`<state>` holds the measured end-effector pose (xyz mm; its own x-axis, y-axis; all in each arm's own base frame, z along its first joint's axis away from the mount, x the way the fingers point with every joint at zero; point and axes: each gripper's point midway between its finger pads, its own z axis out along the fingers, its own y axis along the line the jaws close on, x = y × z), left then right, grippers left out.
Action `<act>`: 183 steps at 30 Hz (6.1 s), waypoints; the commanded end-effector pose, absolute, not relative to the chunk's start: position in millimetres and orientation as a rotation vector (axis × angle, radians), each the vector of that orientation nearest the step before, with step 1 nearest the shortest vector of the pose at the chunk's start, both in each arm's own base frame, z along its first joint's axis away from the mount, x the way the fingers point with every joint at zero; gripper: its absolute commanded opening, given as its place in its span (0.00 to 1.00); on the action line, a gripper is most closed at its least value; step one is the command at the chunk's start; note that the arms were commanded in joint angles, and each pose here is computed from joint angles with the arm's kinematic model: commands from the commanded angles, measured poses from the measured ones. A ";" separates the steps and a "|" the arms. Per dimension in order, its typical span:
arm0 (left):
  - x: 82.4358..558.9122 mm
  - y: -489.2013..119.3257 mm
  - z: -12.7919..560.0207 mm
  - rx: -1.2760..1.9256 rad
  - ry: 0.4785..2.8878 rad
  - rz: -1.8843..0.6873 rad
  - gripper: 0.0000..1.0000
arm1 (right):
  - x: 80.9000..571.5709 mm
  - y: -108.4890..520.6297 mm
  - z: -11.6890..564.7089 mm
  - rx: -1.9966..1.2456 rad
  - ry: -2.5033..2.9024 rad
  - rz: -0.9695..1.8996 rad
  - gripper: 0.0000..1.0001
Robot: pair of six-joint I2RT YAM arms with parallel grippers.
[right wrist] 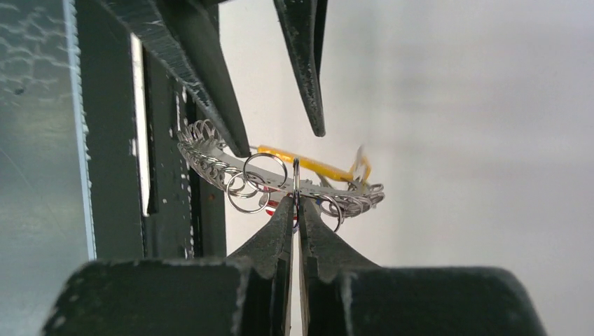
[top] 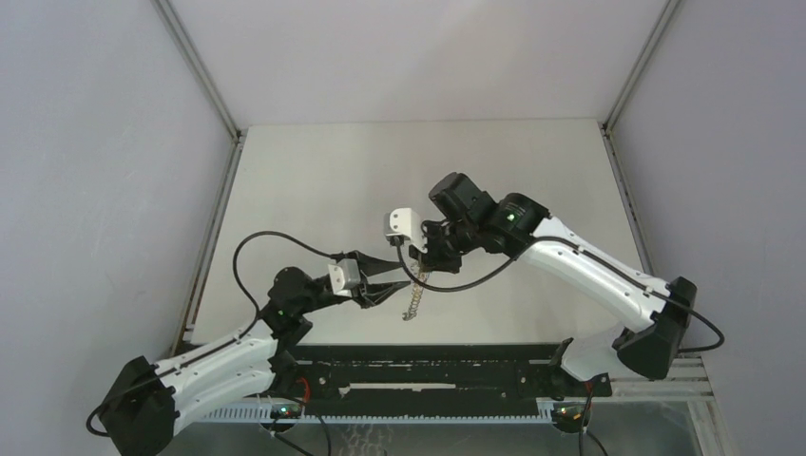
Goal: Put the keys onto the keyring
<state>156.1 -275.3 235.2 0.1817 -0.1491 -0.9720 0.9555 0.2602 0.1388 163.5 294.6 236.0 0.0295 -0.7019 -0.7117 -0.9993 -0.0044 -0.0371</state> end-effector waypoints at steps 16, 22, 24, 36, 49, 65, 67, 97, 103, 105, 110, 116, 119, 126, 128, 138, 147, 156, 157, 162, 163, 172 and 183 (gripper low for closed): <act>159.2 -292.1 251.0 0.899 0.992 -1.133 0.44 | 167.7 277.8 228.4 -1.931 1.919 0.344 0.00; 155.8 -299.3 249.8 0.922 0.975 -1.188 0.40 | 166.3 279.3 229.8 -1.948 1.905 0.336 0.00; 156.3 -301.0 246.0 0.930 0.985 -1.193 0.40 | 167.5 279.5 230.2 -1.946 1.908 0.330 0.00; 159.3 -307.9 237.5 0.938 1.004 -1.220 0.27 | 167.0 286.4 231.9 -1.970 1.890 0.308 0.00; 160.3 -310.7 232.6 0.946 1.023 -1.234 0.19 | 163.1 293.0 235.5 -1.982 1.854 0.335 0.00; 154.1 -298.8 248.0 0.919 0.955 -1.195 0.00 | 162.6 282.6 245.0 -1.847 1.827 0.470 0.11; 152.9 -295.1 253.4 0.907 0.933 -1.183 0.00 | 162.4 279.8 252.4 -1.786 1.792 0.545 0.16; 152.8 -282.5 293.5 0.849 0.804 -1.126 0.00 | 163.5 290.6 283.3 -1.441 1.478 1.210 0.26; 150.9 -281.2 297.4 0.849 0.790 -1.125 0.00 | 162.1 293.3 281.3 -1.451 1.476 1.228 0.19; 150.9 -281.4 298.0 0.849 0.789 -1.126 0.00 | 161.1 293.9 280.2 -1.457 1.474 1.239 0.16; 150.7 -281.5 298.5 0.849 0.788 -1.128 0.00 | 157.6 295.8 279.7 -1.474 1.460 1.258 0.14; 150.7 -282.3 298.5 0.853 0.788 -1.131 0.00 | 156.2 297.3 279.1 -1.483 1.452 1.263 0.08; 149.5 -281.6 300.4 0.855 0.779 -1.129 0.00 | 156.8 297.0 277.2 -1.482 1.461 1.265 0.00; 142.5 -277.2 311.4 0.857 0.732 -1.122 0.00 | 159.1 296.4 270.5 -1.475 1.505 1.272 0.00; 141.3 -276.3 313.9 0.856 0.721 -1.121 0.00 | 159.1 296.5 269.3 -1.476 1.511 1.273 0.00; 138.5 -278.9 316.9 0.880 0.705 -1.134 0.00 | 159.7 299.7 270.0 -1.468 1.514 1.281 0.00; 144.2 -279.1 311.5 0.859 0.735 -1.125 0.00 | 144.3 286.5 284.5 -1.521 1.412 1.215 0.16; 141.8 -280.1 313.4 0.871 0.726 -1.136 0.00 | 144.9 298.6 289.1 -1.523 1.372 1.219 0.20; 141.4 -280.2 314.0 0.873 0.722 -1.136 0.00 | 146.0 299.2 287.5 -1.522 1.379 1.218 0.19; 140.0 -280.6 313.8 0.881 0.719 -1.140 0.00 | 151.1 298.9 285.6 -1.506 1.405 1.192 0.19; 139.7 -280.6 313.0 0.882 0.721 -1.143 0.00 | 153.3 298.4 285.3 -1.499 1.412 1.179 0.19; 140.3 -280.3 312.2 0.876 0.727 -1.144 0.00 | 158.8 289.9 289.8 -1.480 1.410 1.116 0.21; 139.9 -280.9 312.5 0.878 0.727 -1.148 0.00 | 148.9 299.6 290.9 -1.528 1.346 1.168 0.21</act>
